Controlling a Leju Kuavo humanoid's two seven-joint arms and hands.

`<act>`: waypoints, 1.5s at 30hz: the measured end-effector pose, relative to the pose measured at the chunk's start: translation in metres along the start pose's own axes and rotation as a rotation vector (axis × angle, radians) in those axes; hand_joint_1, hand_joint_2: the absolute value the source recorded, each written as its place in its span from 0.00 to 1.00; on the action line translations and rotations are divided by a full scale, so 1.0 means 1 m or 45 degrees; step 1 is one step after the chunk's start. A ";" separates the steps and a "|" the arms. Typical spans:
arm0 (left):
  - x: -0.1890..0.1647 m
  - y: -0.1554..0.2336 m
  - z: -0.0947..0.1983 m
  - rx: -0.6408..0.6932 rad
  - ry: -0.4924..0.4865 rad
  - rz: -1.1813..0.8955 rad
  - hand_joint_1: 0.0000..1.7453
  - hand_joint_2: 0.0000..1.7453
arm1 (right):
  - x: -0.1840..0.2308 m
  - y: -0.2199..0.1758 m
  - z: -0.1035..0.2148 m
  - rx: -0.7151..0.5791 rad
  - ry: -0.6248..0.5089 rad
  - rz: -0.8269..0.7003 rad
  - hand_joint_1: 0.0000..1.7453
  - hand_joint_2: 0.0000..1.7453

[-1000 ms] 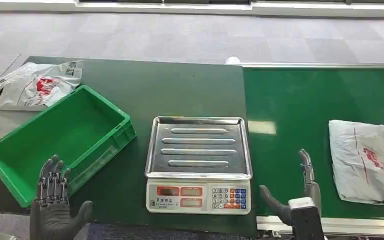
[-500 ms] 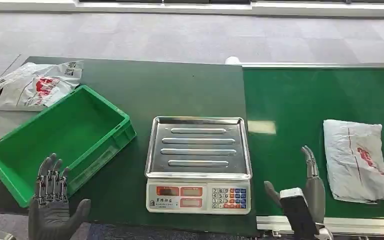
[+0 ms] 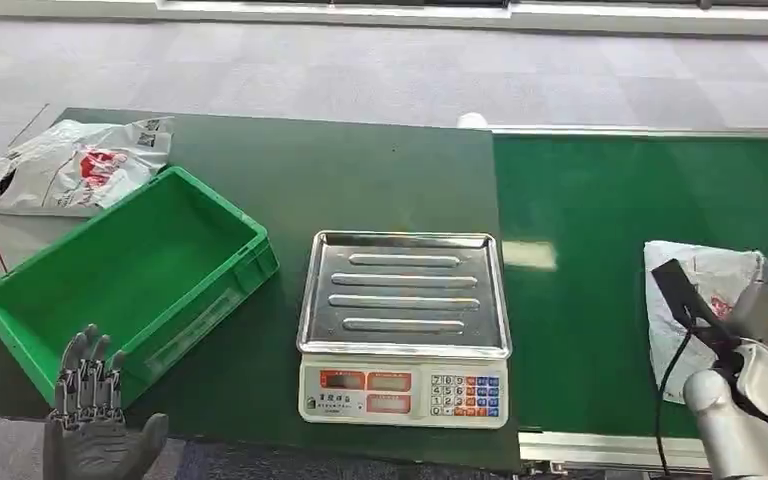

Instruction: Moved the parcel from conveyor to table for the left to box.

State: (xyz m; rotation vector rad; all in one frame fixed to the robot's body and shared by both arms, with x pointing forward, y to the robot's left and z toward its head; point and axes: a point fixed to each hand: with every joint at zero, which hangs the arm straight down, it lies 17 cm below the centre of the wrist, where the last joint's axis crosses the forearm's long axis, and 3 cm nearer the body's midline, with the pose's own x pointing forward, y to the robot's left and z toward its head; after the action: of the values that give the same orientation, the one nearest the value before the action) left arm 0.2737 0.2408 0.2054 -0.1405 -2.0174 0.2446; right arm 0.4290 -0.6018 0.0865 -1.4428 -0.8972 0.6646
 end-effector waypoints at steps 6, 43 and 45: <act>-0.007 0.003 -0.002 -0.001 0.003 0.015 0.00 1.00 | -0.062 0.048 0.013 0.271 0.216 0.065 0.00 1.00; 0.002 -0.011 0.002 -0.008 -0.034 0.025 0.00 1.00 | 0.108 -0.075 0.008 -0.270 -0.415 -0.922 1.00 1.00; 0.002 -0.012 0.001 -0.009 -0.042 0.026 0.00 1.00 | 0.131 -0.127 0.034 -0.470 -0.555 -0.967 1.00 1.00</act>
State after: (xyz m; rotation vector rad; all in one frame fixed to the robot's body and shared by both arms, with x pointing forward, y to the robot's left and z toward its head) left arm 0.2723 0.2296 0.2092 -0.1625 -2.0502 0.2541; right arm 0.4531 -0.4803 0.2246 -1.1392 -1.8593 0.2330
